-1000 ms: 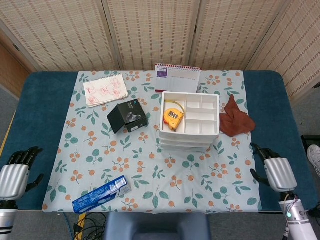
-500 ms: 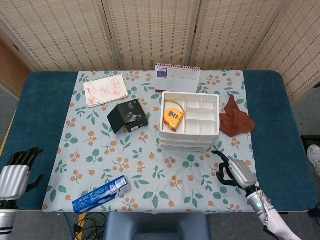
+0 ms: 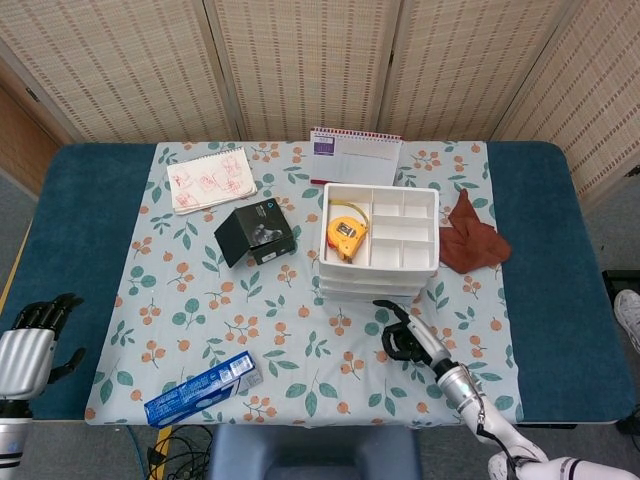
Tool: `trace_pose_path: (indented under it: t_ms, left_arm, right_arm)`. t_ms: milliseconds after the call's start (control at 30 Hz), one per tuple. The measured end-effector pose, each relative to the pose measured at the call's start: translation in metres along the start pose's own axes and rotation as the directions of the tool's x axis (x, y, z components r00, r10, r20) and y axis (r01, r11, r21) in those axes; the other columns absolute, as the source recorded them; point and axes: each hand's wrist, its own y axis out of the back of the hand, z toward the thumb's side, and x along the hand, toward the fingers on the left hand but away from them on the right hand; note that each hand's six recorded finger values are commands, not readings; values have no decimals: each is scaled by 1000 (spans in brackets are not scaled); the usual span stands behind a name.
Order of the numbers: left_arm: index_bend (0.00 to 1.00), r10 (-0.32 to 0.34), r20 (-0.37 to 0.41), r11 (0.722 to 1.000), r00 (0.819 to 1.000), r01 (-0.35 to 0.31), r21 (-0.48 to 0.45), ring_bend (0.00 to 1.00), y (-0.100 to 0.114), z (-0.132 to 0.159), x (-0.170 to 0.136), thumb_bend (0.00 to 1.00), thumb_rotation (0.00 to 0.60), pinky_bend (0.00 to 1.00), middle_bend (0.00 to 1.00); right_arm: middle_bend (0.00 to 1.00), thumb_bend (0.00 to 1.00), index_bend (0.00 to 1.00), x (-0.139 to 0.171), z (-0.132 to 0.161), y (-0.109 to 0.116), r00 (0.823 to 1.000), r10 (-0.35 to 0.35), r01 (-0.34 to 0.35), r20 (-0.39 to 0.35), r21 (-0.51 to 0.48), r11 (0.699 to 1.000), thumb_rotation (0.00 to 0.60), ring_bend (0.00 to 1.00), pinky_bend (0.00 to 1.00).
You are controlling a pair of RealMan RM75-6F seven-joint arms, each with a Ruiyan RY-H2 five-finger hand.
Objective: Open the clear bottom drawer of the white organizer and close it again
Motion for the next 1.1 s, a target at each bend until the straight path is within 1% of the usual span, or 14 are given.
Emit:
trace_pose_path:
  t_ms: [133, 433, 800, 1100]
  left_arm:
    - [198, 0, 0, 1000, 1000, 0, 1, 213, 0, -1, 0, 244, 600, 179, 190]
    - [198, -4, -8, 1000, 1000, 4, 4, 213, 0, -3, 0, 244, 600, 179, 191]
    - [198, -12, -11, 1000, 1000, 12, 4, 213, -1, -3, 1, 244, 600, 179, 191]
    - [198, -20, -16, 1000, 1000, 20, 7, 213, -2, -3, 1, 244, 600, 179, 190]
  right_arm:
    - [727, 603, 122, -14, 3, -4, 1000, -5, 4, -27, -37, 999, 600, 877, 993]
    - [726, 608, 122, -33, 9, -11, 998, 12, -15, -54, -43, 999, 600, 877, 994]
    - [726, 615, 122, -42, 9, -13, 998, 9, -11, -56, -43, 999, 600, 877, 994]
    - [726, 626, 122, -47, 8, -13, 998, 20, -22, -56, -31, 999, 600, 877, 994]
